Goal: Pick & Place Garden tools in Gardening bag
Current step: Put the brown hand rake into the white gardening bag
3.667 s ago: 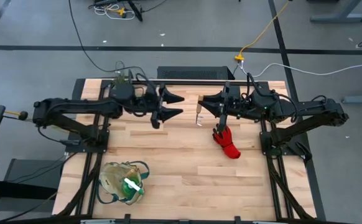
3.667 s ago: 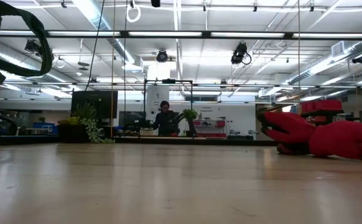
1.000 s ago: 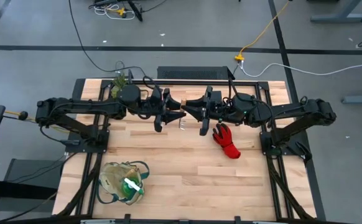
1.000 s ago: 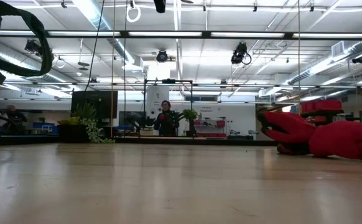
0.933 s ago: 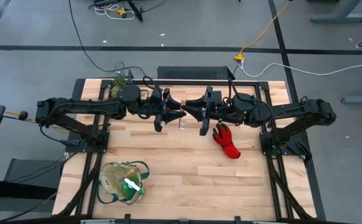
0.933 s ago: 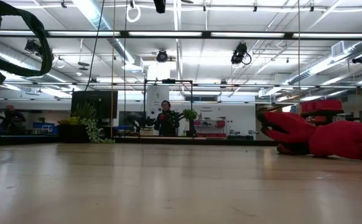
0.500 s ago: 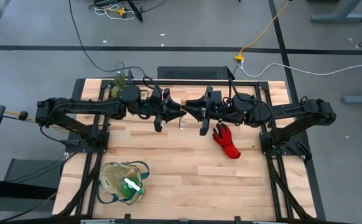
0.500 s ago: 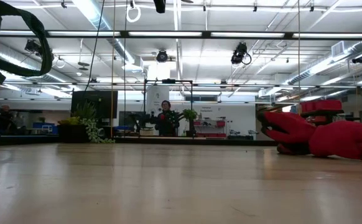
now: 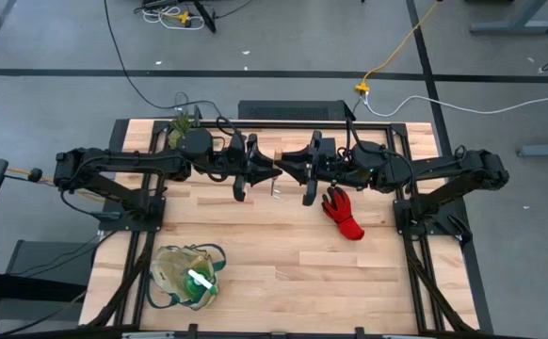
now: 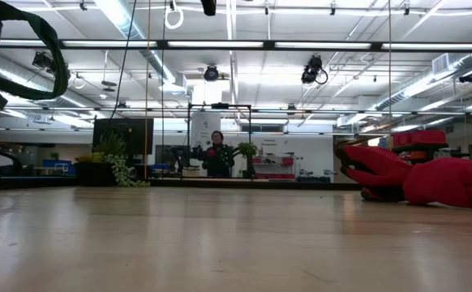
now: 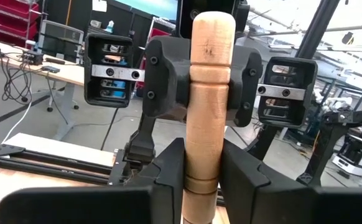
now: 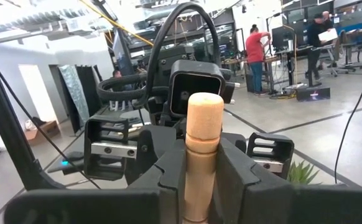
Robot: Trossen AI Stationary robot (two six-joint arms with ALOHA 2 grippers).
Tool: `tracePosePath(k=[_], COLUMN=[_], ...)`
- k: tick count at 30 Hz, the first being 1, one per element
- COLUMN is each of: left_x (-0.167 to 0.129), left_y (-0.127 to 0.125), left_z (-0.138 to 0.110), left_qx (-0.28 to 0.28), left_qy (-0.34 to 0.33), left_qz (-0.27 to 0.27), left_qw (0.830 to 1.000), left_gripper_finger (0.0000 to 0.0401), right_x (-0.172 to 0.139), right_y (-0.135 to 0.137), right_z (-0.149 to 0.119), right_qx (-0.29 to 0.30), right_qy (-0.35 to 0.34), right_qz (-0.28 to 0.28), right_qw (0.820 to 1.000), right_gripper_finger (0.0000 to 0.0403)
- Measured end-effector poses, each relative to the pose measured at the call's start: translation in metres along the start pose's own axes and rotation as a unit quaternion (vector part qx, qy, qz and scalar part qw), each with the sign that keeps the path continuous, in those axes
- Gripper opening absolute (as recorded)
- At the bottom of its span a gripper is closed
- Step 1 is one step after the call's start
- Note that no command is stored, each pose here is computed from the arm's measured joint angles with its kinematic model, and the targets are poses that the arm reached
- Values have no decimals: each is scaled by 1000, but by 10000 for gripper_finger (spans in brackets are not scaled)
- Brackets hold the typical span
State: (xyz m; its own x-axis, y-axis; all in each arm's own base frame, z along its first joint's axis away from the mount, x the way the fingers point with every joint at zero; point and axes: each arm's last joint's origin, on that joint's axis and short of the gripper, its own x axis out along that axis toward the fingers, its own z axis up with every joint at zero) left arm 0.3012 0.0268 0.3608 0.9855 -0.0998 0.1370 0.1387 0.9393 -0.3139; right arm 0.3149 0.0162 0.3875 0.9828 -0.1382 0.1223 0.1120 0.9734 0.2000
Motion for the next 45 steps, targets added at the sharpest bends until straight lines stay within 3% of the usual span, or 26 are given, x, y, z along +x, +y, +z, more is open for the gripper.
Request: tracePosePath(k=[6, 17, 23, 33, 45], left_x=[0, 0, -2, -18, -50], left_y=[0, 0, -1, -10, -24], left_z=[0, -1, 1, 13, 31], left_qx=[3, 8, 14, 24, 39], left_qy=[1, 6, 9, 11, 27], left_qz=[-4, -2, -5, -19, -9], left_qw=[1000, 1000, 1000, 999, 999], left_gripper_finger=[80, 80, 81, 80, 80], right_x=[0, 0, -7, -35, -64], right_y=[0, 0, 1, -2, -5], right_z=[0, 0, 8, 30, 45], right_qx=[-1, -3, 1, -17, -65], right_qy=[0, 0, -6, 1, 27], right_qz=[0, 1, 14, 4, 0], right_qw=[1000, 1000, 1000, 1000, 998], right_gripper_finger=[75, 169, 195, 186, 137])
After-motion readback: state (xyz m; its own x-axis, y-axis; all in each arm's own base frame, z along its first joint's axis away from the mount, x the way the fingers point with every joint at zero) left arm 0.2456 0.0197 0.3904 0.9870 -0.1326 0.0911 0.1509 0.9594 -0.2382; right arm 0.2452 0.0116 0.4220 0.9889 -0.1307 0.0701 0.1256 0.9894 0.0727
